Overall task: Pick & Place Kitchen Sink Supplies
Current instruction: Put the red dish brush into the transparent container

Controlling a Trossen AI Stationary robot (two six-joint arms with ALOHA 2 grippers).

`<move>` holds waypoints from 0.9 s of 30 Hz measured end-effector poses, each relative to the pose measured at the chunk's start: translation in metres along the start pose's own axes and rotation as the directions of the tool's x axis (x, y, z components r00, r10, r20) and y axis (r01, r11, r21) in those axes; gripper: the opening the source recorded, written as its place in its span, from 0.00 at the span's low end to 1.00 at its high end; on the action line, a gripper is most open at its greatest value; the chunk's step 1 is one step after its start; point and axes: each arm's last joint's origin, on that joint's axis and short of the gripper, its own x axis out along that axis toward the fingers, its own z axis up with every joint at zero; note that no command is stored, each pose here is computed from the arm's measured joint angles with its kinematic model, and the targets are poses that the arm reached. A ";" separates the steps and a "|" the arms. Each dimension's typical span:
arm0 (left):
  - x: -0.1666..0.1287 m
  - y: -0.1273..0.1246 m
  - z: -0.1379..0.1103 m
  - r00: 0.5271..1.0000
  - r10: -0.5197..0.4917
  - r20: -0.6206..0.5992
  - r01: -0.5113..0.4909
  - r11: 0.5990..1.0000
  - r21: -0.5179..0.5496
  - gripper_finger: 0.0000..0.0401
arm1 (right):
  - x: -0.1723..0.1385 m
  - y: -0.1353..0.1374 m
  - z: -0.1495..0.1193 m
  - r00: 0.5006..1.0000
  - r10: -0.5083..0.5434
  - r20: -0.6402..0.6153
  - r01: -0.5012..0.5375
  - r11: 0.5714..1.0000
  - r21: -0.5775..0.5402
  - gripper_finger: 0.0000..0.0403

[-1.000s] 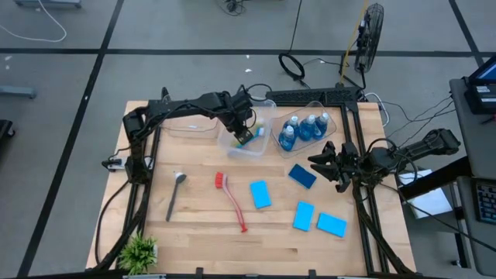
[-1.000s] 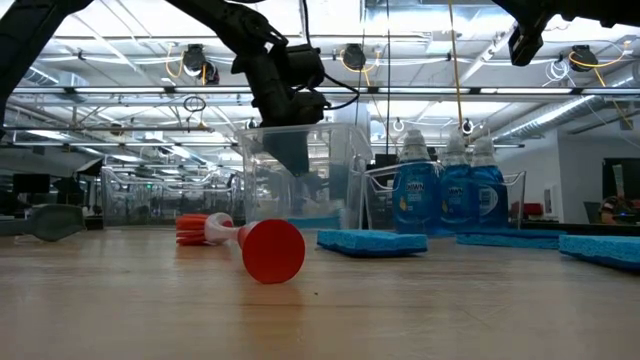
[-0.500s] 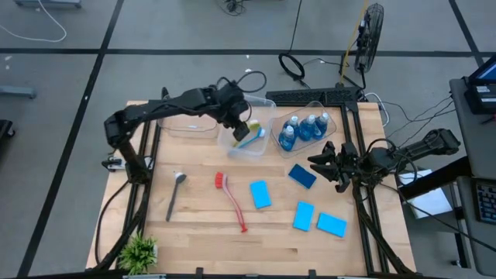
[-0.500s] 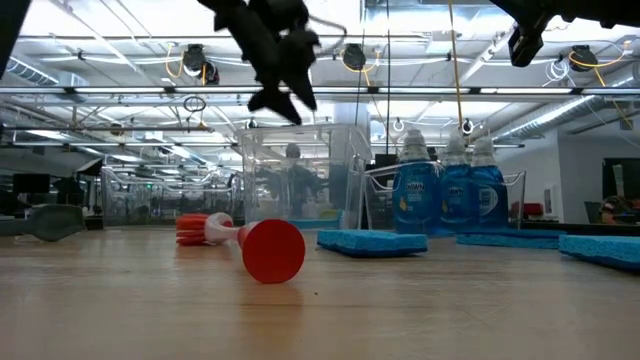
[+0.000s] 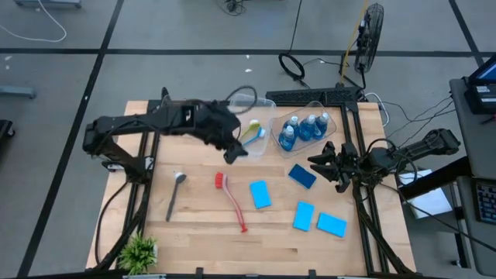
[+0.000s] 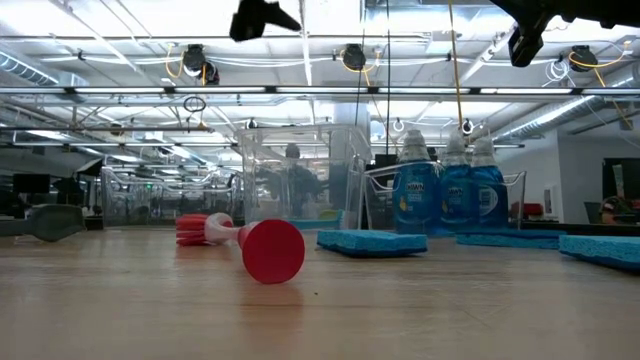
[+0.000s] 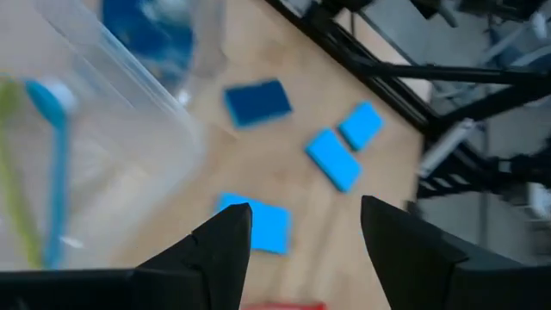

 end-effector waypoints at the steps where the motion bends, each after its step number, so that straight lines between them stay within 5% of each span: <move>1: 0.001 -0.006 -0.004 1.000 -0.012 -0.012 0.012 1.000 -0.028 0.55 | 0.000 0.000 0.000 1.000 0.000 0.000 0.000 1.000 0.001 0.33; 5: 0.005 -0.026 -0.021 0.997 -0.036 -0.070 0.027 0.992 -0.121 0.57 | 0.000 0.000 0.000 1.000 0.001 0.000 -0.001 1.000 0.004 0.33; 13: 0.016 -0.045 -0.054 0.982 0.110 -0.152 -0.150 0.948 -0.282 0.57 | 0.000 0.000 0.000 1.000 0.001 0.000 -0.001 1.000 0.004 0.33; 27: 0.078 -0.039 -0.091 0.903 0.305 -0.301 -0.417 0.787 -0.455 0.57 | 0.000 0.000 0.000 1.000 0.003 -0.002 -0.003 1.000 0.007 0.33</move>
